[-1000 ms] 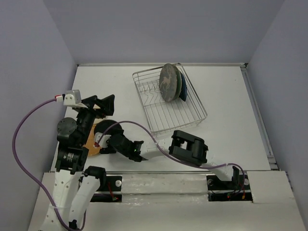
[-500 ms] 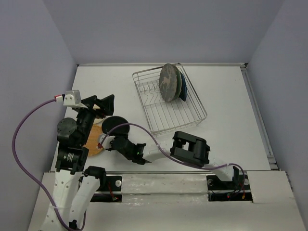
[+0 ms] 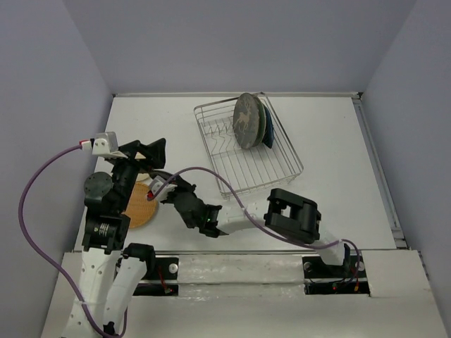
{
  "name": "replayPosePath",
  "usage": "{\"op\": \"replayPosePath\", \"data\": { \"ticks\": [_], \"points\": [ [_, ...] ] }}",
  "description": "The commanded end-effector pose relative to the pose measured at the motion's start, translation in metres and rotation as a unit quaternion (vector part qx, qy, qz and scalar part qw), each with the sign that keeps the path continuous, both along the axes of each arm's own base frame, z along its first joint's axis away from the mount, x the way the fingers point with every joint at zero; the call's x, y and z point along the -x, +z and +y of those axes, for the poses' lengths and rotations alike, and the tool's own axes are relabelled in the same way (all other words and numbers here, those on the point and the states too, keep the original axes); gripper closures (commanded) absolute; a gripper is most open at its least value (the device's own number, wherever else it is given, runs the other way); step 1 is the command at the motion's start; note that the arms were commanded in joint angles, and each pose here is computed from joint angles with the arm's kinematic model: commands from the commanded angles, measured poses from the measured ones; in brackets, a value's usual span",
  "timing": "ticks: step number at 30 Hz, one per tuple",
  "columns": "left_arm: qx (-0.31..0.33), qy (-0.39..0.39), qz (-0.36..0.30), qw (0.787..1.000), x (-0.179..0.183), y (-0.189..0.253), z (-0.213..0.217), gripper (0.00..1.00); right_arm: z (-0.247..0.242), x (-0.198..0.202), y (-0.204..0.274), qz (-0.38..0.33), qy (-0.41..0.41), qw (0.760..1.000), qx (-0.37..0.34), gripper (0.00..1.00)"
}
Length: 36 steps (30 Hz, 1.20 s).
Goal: Load the plates into the dish rack
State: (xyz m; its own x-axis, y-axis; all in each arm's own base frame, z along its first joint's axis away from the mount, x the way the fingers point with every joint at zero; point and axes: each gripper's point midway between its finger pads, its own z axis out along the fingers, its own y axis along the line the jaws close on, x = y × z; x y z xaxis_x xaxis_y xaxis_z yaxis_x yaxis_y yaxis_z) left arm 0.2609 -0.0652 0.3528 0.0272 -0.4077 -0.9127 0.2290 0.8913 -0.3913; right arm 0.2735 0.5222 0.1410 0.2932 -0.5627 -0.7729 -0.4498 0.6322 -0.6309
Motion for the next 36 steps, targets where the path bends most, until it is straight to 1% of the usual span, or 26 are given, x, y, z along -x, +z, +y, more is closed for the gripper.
{"op": "replayPosePath", "data": {
  "ticks": [1,4,9,14,16,17,21,22,24,25,26,30,32,33,35,36],
  "points": [
    [0.0,0.001,-0.024,1.0,-0.001,0.01,0.001,0.01,-0.014,-0.005,0.067,-0.018,-0.027,0.992,-0.125,0.93],
    [0.0,0.004,-0.027,1.0,0.001,0.011,0.002,0.01,-0.02,-0.011,0.084,-0.02,-0.038,0.989,-0.142,0.93],
    [0.0,0.009,-0.028,1.0,0.001,0.012,0.004,0.01,-0.023,-0.015,0.084,0.017,-0.03,0.986,-0.16,0.93],
    [0.0,0.013,-0.027,1.0,0.002,0.011,0.006,0.01,-0.048,-0.033,0.102,0.019,-0.062,0.98,-0.186,0.93],
    [0.0,0.011,-0.027,1.0,0.002,0.011,0.005,0.01,-0.066,-0.044,0.122,0.013,-0.081,0.975,-0.206,0.93],
    [0.0,0.01,-0.026,1.0,0.002,0.011,0.005,0.01,-0.083,-0.055,0.138,0.006,-0.102,0.97,-0.221,0.93],
    [-0.001,0.007,-0.025,1.0,0.003,0.009,0.003,0.01,-0.131,-0.084,0.156,0.003,-0.17,0.954,-0.249,0.93],
    [-0.002,0.005,-0.025,1.0,0.003,0.009,0.003,0.01,-0.155,-0.101,0.166,0.001,-0.196,0.943,-0.27,0.93],
    [-0.003,0.002,-0.024,1.0,0.003,0.008,0.001,0.01,-0.182,-0.119,0.165,0.006,-0.242,0.933,-0.265,0.93],
    [-0.004,0.002,-0.024,1.0,0.003,0.008,0.001,0.01,-0.201,-0.135,0.164,0.002,-0.272,0.925,-0.267,0.93],
    [-0.004,0.001,-0.023,1.0,0.003,0.007,0.0,0.01,-0.214,-0.142,0.163,-0.001,-0.297,0.918,-0.262,0.93],
    [-0.006,-0.001,-0.021,1.0,0.003,0.006,-0.001,0.01,-0.247,-0.173,0.169,-0.015,-0.359,0.898,-0.255,0.93],
    [-0.006,-0.002,-0.02,1.0,0.003,0.005,-0.001,0.01,-0.263,-0.189,0.159,-0.017,-0.391,0.889,-0.236,0.93],
    [-0.007,-0.003,-0.02,1.0,0.003,0.005,-0.002,0.01,-0.265,-0.193,0.166,-0.019,-0.393,0.886,-0.245,0.93],
    [-0.007,-0.003,-0.019,1.0,0.002,0.004,-0.002,0.01,-0.264,-0.2,0.162,-0.012,-0.394,0.886,-0.245,0.93],
    [-0.007,-0.004,-0.019,1.0,0.003,0.004,-0.002,0.01,-0.26,-0.203,0.153,-0.003,-0.391,0.89,-0.232,0.93]
  ]
}}
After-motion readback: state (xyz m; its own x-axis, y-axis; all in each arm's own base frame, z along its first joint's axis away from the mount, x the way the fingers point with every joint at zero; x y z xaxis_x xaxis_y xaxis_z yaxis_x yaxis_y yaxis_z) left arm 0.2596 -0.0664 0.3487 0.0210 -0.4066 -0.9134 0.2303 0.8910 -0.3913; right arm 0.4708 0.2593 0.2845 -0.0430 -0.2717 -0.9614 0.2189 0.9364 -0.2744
